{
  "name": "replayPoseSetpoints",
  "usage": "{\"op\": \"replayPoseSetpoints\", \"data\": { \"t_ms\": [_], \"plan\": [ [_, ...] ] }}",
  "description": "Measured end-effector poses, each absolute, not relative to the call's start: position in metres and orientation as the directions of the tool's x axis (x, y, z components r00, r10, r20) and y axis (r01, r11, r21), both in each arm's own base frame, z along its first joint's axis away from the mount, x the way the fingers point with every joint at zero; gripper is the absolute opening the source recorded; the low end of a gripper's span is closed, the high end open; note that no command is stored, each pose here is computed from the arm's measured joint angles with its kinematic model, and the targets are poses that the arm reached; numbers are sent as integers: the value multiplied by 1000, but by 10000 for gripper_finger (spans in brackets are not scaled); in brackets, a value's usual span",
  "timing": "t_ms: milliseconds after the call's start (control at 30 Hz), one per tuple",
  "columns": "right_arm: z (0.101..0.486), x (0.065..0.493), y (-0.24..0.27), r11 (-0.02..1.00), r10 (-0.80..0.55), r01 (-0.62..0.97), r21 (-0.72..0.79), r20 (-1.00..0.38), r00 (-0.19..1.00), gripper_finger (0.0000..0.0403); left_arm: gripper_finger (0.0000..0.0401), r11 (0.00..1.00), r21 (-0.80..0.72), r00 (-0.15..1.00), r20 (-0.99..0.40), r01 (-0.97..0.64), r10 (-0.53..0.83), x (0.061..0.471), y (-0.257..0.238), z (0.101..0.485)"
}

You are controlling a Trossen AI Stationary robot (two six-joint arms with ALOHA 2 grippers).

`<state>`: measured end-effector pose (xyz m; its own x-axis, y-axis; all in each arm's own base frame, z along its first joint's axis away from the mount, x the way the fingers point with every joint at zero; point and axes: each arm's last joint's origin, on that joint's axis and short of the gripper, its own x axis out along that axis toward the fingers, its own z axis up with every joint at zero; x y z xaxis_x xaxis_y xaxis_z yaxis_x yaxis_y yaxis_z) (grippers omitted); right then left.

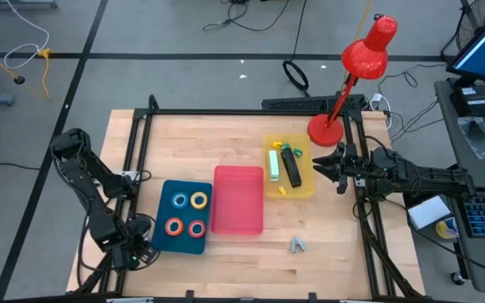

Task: Pick and place Stapler, Stapler remover, tape
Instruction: Put the violet staple remover into the red bin

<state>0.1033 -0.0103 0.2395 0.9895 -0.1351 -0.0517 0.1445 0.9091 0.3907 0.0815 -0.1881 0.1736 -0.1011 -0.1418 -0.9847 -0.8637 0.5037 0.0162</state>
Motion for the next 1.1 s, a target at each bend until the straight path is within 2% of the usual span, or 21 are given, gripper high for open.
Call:
{"op": "replayPoseSetpoints", "data": {
  "t_ms": [533,833,1100],
  "plan": [
    [240,103,-10,909,-135,144,391,-51,990,116,142,534,68,-183,-969,-843,-165,87,-183,172],
    [240,103,-10,909,-132,142,393,-51,990,116,140,518,101,-209,-966,-849,-154,90,-170,157],
    [240,103,-10,908,-132,142,393,-51,990,116,140,561,107,-228,-962,-821,-151,90,-166,152]
  ]
}}
